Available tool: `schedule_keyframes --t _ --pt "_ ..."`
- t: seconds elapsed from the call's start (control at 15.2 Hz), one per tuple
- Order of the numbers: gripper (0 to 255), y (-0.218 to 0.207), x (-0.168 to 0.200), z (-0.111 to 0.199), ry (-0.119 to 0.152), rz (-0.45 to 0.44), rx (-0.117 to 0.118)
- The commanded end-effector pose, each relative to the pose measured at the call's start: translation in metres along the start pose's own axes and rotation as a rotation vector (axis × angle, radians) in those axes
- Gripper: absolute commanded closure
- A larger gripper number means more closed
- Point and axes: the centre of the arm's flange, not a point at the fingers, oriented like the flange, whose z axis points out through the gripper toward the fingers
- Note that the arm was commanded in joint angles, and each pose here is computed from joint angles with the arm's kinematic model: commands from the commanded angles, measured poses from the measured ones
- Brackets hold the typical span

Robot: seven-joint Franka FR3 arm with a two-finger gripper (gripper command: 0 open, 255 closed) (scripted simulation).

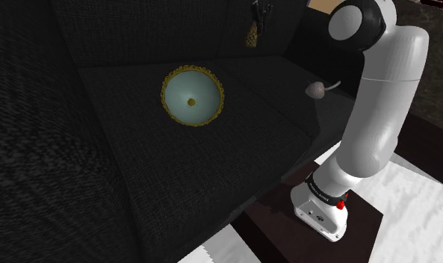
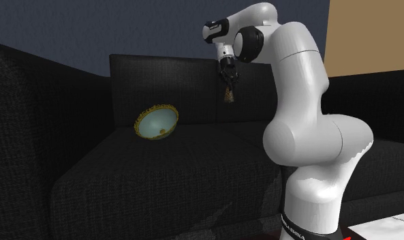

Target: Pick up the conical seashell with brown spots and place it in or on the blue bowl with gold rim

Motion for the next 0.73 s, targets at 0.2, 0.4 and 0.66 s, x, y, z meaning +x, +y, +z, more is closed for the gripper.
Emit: schedule_keyframes --t 0.2,0.4,0.66 --pt "255 -0.013 -0.008 -0.014 -0.001 0.000 0.000" --pt "0 -0.006 -0.003 -0.006 0.042 -0.005 -0.002" --pt "0 -0.006 0.017 0.021 0.215 -0.023 -0.011"
